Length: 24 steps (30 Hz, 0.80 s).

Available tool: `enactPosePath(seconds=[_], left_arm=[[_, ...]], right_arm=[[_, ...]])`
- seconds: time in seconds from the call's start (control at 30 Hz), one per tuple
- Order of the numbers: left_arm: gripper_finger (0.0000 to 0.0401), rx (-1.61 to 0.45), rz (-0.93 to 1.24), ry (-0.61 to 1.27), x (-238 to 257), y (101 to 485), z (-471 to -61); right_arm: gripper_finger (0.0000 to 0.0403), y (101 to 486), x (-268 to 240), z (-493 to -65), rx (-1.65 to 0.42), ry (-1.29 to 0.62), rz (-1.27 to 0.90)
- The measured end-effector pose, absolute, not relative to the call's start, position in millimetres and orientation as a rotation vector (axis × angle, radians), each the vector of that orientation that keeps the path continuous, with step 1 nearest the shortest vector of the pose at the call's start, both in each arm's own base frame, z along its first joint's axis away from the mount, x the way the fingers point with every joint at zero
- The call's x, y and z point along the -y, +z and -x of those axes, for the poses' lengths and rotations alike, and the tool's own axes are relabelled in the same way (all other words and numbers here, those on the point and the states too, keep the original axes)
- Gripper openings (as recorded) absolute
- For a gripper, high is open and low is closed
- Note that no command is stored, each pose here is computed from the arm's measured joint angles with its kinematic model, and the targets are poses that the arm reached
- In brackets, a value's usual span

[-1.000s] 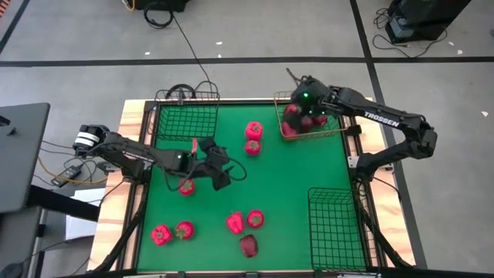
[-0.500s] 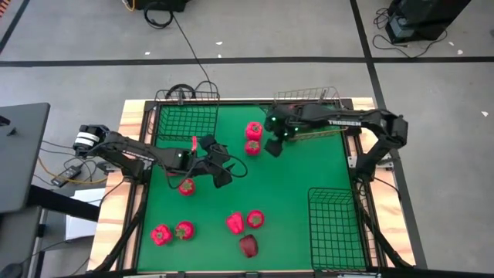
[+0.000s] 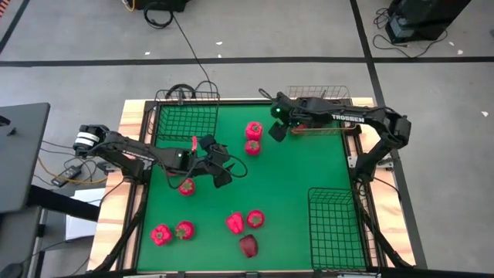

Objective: Sort produce into baskets
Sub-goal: Adjust the gold wire basket, then put the red apple into the gold wire basket

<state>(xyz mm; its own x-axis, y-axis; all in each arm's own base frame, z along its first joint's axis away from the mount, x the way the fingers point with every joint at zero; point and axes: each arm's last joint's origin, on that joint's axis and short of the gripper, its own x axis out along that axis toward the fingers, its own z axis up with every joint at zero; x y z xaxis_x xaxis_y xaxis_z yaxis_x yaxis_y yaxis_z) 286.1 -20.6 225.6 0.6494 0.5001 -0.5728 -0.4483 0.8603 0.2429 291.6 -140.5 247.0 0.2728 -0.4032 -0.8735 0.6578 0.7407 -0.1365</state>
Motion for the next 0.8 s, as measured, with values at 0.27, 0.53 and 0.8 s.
enactPosePath(seconds=[0.27,0.53,0.8], left_arm=[[0.0355,-0.701,-0.092,0.529,23,224,-284],[0.0355,-0.733,-0.113,0.439,51,220,-277],[0.0355,-0.644,-0.133,-0.008,109,229,-274]], right_arm=[[0.0286,282,100,-293,-0.929,-0.401,-0.354],[0.0286,277,29,-313,-0.941,-0.3,-0.263],[0.0286,271,-45,-318,-0.915,-0.26,-0.199]])
